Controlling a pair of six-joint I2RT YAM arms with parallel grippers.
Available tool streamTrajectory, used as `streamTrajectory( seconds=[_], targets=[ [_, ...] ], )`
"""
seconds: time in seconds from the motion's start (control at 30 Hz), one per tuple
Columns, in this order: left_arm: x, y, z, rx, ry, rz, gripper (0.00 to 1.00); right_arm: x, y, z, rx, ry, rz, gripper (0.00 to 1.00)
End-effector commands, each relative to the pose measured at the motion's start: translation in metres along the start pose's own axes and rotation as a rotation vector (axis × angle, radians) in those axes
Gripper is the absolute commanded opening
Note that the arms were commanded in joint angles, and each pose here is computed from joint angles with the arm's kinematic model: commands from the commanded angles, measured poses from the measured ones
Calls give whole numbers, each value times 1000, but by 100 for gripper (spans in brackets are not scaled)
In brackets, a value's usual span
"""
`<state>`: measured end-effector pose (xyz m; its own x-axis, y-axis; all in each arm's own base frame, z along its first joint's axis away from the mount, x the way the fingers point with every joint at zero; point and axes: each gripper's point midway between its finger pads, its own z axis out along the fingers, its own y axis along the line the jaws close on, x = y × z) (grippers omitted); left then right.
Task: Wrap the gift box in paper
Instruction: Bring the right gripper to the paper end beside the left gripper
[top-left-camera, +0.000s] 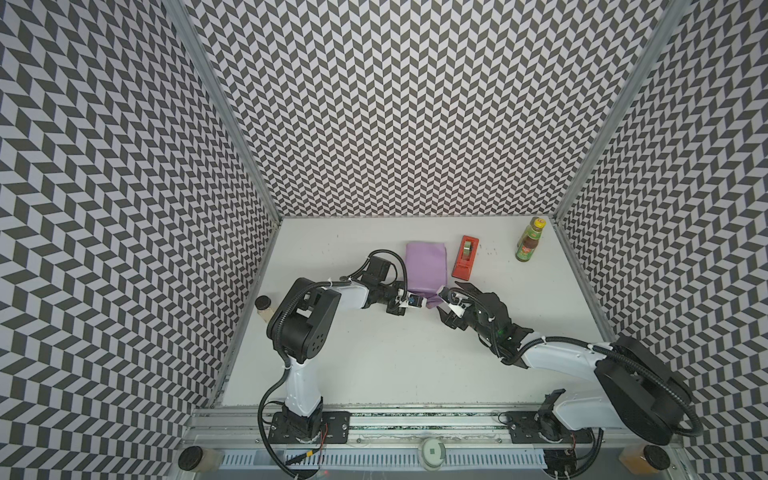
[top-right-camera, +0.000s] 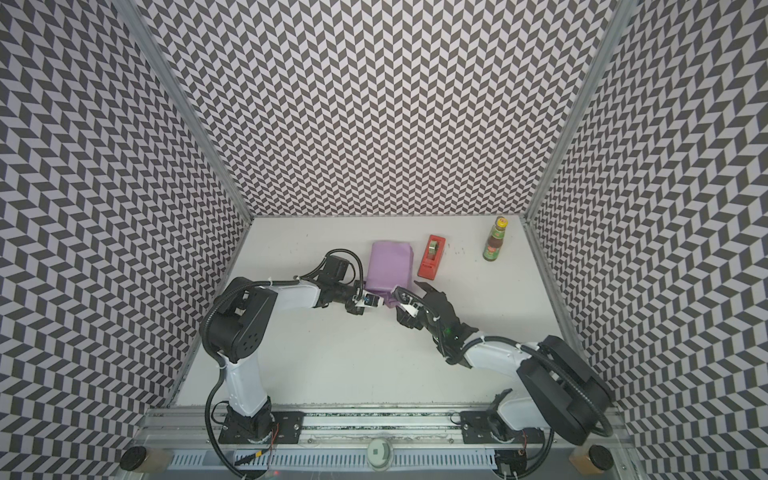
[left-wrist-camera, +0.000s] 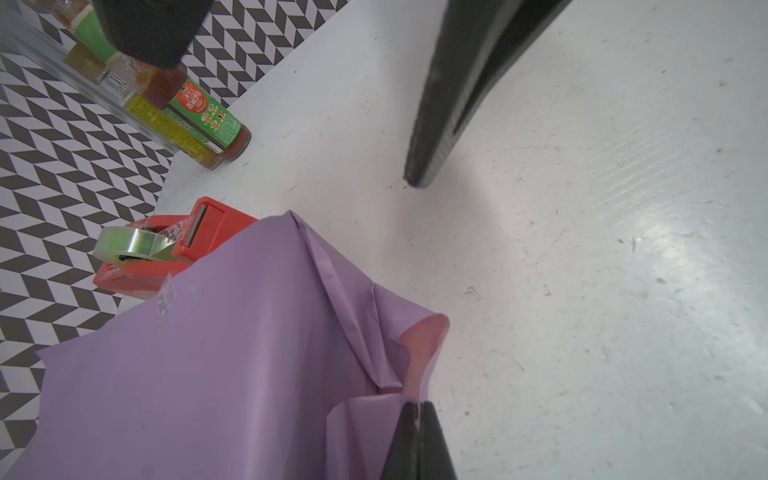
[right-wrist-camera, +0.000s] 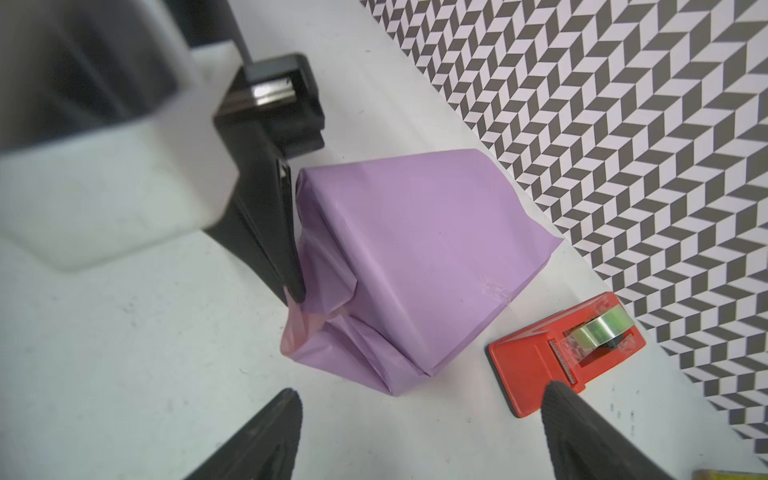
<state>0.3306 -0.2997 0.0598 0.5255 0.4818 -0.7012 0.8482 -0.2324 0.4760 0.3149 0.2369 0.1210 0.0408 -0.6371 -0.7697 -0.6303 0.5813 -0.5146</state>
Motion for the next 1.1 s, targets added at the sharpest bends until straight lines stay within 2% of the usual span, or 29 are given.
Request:
streamTrajectory(
  seconds=[0.0,0.07,0.23,0.53,1.07],
  targets=[
    [-1,0,0,18,-26,-16,0,-7,3,4,-1,-68,-233,92],
    [-1,0,0,19,-29,-19,0,-4,13,8,-42,-72,-314,94],
    [-2,2,-2,12,-32,-22,0,0,25,18,-81,-97,-406,97],
    [-2,5,-3,9,-38,-23,0,-1,24,38,-29,-134,-514,99],
    [0,2,-3,16,-28,-19,0,-1,20,66,-13,-151,-557,93]
  ],
)
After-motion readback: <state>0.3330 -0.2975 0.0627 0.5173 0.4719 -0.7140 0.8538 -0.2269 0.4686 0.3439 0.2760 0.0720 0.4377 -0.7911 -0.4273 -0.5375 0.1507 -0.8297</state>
